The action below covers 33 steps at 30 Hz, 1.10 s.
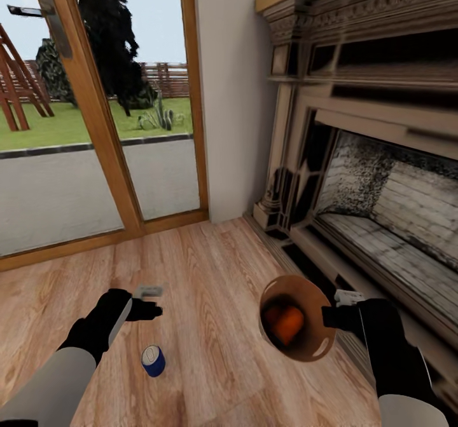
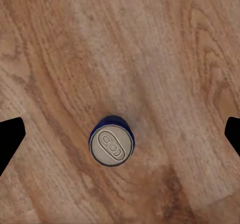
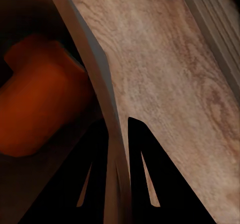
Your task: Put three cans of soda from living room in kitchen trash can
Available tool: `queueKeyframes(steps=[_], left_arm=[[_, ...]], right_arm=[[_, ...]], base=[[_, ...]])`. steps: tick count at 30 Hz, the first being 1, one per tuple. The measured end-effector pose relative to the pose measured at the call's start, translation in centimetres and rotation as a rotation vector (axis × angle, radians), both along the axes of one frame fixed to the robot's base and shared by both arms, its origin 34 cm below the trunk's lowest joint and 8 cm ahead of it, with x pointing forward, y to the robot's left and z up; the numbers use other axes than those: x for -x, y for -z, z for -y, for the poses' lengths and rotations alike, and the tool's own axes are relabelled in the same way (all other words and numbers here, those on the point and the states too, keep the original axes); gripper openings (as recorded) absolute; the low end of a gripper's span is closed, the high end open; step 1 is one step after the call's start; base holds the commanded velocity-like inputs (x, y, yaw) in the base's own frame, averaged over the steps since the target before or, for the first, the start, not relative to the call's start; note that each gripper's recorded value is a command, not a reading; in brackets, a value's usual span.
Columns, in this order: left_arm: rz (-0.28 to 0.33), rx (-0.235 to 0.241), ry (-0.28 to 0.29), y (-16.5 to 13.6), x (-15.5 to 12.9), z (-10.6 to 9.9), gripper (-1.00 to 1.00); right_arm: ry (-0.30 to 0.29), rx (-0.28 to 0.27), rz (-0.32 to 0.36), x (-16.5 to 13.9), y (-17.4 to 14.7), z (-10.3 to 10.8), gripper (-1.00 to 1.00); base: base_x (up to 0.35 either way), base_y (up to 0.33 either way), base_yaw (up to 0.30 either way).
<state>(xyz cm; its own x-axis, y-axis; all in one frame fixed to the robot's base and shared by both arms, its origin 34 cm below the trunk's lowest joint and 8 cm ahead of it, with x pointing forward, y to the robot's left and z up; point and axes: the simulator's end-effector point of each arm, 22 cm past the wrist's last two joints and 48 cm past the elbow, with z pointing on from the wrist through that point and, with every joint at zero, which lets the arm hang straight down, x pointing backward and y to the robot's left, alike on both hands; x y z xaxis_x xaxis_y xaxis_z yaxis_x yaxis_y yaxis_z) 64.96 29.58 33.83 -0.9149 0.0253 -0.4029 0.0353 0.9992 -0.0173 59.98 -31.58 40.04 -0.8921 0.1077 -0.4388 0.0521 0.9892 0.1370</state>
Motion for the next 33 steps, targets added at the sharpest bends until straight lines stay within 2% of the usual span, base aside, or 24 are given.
queueKeyframes(steps=[6, 19, 22, 25, 29, 33], left_arm=[[-0.011, -0.014, -0.011, 1.1, -0.1, -0.5, 1.0], [-0.066, -0.006, -0.009, 4.4, 1.0, 0.0, 1.0], [-0.078, -0.005, -0.008, 5.1, 1.2, 0.0, 1.0], [-0.09, -0.005, -0.008, 5.8, 1.5, 0.1, 1.0], [-0.106, -0.005, -0.008, 6.7, 1.9, 0.1, 1.0], [-0.121, -0.004, -0.008, 7.7, 2.2, 0.1, 1.0]], right_arm=[[-0.002, 0.007, -0.026, 0.3, 1.4, 0.1, -1.0], [-0.008, -0.002, -0.079, 1.0, 4.2, -0.2, -1.0], [-0.031, 0.004, -0.085, 1.0, 4.7, -0.8, -1.0], [-0.037, -0.013, -0.094, 1.1, 5.2, -1.4, -1.0], [-0.053, 0.003, -0.11, 1.3, 6.1, -1.5, -1.0], [-0.087, -0.009, -0.125, 1.4, 6.9, -3.0, -1.0]], base=[[0.0, 0.0, 0.0], [0.0, 0.0, 0.0], [0.0, 0.0, 0.0], [0.0, 0.0, 0.0], [0.0, 0.0, 0.0], [0.0, 0.0, 0.0]])
